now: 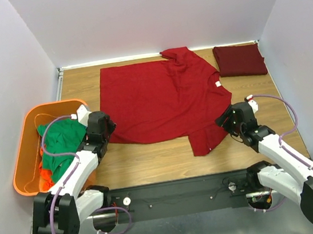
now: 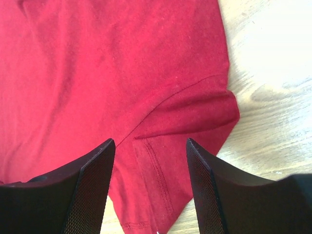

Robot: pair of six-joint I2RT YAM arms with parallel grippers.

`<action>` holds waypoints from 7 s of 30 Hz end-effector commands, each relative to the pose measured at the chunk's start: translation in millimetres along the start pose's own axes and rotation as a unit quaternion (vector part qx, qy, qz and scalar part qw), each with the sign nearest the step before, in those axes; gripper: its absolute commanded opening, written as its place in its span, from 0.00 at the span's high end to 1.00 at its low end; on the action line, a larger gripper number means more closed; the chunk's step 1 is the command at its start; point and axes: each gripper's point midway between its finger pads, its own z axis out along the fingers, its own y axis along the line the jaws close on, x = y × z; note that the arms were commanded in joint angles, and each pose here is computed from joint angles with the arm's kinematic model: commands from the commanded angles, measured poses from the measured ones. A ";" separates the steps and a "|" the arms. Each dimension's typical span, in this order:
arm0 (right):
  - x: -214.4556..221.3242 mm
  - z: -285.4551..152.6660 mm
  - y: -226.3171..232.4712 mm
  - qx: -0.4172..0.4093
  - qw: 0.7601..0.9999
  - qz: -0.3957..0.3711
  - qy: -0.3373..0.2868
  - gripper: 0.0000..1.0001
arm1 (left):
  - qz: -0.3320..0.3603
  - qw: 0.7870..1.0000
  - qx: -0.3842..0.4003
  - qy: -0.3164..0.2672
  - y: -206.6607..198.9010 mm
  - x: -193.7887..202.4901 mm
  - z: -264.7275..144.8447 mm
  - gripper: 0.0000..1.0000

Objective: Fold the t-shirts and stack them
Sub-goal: Flatten the tshirt out

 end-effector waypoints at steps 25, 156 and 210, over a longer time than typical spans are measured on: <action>0.8 -7.9 -47.4 0.128 0.992 0.022 -0.005 0.39 | 0.052 0.970 -0.235 0.021 46.2 43.6 11.5 0.71; -39.8 4.7 -72.6 0.104 0.989 0.104 0.013 0.99 | 0.093 0.947 -0.295 0.083 40.1 113.5 -12.8 0.55; -94.2 -82.4 6.8 -0.051 0.993 0.088 -0.063 0.99 | 0.043 0.996 -0.063 0.039 4.9 38.6 -89.8 1.00</action>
